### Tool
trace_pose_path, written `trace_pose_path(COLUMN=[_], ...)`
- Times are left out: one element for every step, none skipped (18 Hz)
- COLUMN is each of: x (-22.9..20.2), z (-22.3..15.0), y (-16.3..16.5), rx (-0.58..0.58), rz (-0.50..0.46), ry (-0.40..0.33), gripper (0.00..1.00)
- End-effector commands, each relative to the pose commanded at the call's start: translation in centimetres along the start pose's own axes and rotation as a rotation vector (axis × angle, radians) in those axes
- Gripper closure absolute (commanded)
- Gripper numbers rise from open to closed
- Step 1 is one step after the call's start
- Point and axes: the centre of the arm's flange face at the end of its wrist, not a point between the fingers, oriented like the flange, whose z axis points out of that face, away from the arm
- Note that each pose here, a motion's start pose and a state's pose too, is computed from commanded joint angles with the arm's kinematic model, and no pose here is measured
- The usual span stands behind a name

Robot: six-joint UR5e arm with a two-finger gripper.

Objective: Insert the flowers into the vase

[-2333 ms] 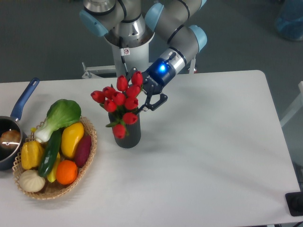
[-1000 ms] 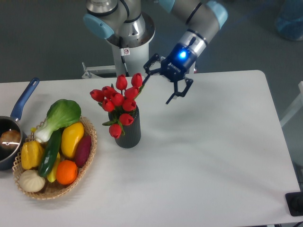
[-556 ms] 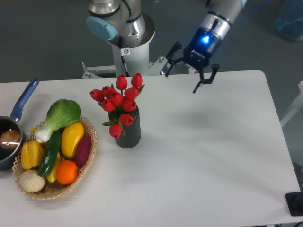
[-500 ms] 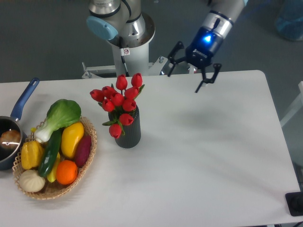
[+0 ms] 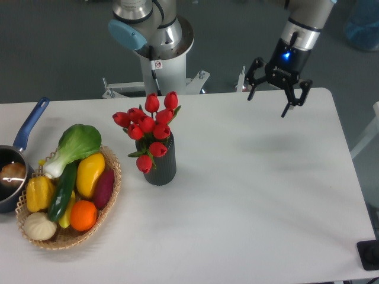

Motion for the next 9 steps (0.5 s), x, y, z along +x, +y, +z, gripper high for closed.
trace_pose_path(x=[-0.2, -0.7, -1.0, -1.4, -1.7, -1.8, -2.2, -2.4, -2.7], z=[0.3, 0.5, 1.6, 2.8, 3.6, 3.9, 4.4, 4.4, 4.2], y=[-0.1, -0.4, -2.1, -3.3, -3.9, -4.1, -4.0, -4.0, -4.0], rx=[-0.059, -0.133, -0.199, -0.247, -0.265, -0.265, -0.265, -0.265, -0.264], rz=[0.008, 0.026, 0.064, 0.081, 0.075, 0.056, 0.047, 0.049, 0.049], ry=[0.011, 0.025, 0.047, 0.066, 0.072, 0.062, 0.052, 0.041, 0.03], gripper=[0.0, 0.0, 0.0, 0.0, 0.0, 0.0, 0.0, 0.0, 0.0])
